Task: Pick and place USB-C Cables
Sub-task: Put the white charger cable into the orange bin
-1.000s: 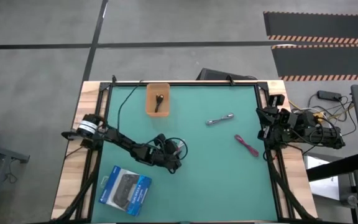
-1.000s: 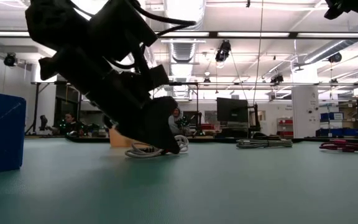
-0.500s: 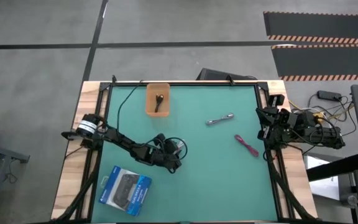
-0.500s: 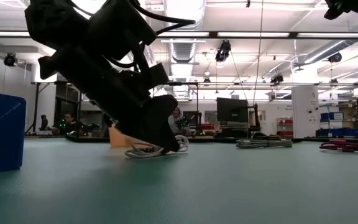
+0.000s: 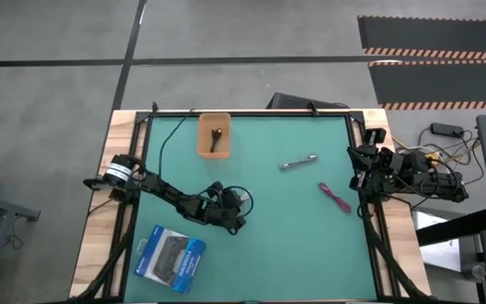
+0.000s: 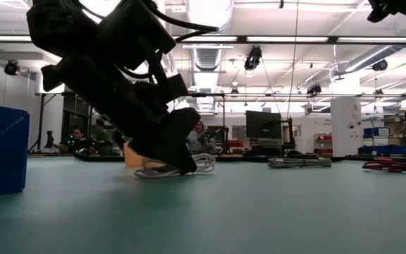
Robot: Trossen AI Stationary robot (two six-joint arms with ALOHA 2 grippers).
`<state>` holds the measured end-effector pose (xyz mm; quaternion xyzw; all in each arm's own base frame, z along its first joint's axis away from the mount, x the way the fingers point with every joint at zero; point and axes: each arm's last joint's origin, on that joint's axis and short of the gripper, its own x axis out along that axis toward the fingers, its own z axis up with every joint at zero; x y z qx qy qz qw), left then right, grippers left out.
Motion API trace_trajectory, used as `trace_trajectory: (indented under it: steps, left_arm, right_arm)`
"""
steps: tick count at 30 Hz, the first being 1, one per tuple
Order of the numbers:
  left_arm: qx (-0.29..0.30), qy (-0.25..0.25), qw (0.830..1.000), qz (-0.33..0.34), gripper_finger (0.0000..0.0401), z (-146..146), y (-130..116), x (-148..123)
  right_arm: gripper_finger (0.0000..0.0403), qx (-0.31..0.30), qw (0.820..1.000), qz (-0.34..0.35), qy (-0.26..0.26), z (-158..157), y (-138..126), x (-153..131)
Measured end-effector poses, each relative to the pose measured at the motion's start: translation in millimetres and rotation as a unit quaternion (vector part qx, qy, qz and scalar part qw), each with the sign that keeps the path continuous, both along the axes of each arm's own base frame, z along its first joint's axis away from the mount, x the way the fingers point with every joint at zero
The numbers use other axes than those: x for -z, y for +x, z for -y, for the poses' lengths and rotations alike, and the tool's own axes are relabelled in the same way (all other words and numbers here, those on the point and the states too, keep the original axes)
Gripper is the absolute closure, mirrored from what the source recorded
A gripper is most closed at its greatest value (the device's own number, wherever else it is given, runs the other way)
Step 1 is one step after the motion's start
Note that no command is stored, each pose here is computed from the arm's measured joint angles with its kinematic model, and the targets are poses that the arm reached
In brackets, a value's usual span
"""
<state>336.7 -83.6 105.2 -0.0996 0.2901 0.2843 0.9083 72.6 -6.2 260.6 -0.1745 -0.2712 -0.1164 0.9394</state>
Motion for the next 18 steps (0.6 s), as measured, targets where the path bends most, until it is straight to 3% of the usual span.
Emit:
trace_trajectory:
  steps: [5, 18]
  left_arm:
    - [-0.002, -0.002, 1.000, 0.003, 0.0368, 0.0, 0.1, -0.5]
    - [-0.011, -0.020, 1.000, 0.018, 0.0369, 1.1, 3.2, -5.1]
  right_arm:
    - [0.0394, 0.000, 1.000, 0.000, 0.000, 0.0, 0.0, 0.0]
    - [0.0394, 0.000, 1.000, -0.001, 0.000, 0.0, 0.1, 0.2]
